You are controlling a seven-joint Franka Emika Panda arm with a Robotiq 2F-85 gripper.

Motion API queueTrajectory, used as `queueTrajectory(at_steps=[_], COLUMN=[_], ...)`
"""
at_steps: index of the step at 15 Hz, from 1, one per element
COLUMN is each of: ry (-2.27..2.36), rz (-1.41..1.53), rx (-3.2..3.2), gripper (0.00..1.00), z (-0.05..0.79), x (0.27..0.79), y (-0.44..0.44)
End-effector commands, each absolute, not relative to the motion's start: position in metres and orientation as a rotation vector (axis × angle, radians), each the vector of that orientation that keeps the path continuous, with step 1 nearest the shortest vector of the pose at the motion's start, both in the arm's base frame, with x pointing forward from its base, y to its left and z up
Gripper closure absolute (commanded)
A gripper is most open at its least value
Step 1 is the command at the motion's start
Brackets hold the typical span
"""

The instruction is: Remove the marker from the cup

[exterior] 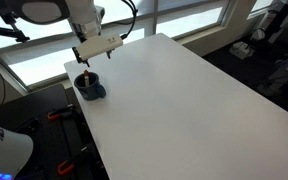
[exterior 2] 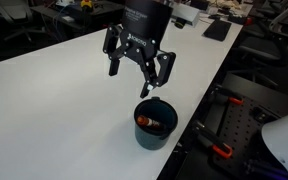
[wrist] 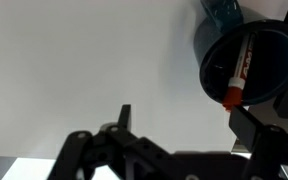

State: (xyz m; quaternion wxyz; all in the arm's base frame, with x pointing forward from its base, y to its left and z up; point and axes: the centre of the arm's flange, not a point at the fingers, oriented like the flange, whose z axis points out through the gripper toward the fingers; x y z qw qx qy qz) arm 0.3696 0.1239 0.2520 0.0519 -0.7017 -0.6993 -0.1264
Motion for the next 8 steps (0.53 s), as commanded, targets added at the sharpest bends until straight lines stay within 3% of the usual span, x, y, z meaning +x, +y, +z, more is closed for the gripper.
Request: queueTrajectory(at_steps=[1, 8], ry=[-2.079, -1.995], rz=[-0.395, -0.324], rx=[-2.162, -2.156], gripper=[0.0, 0.0], z=[0.238, 0.215], x=[0.385, 0.388], y=[0.136, 0.168])
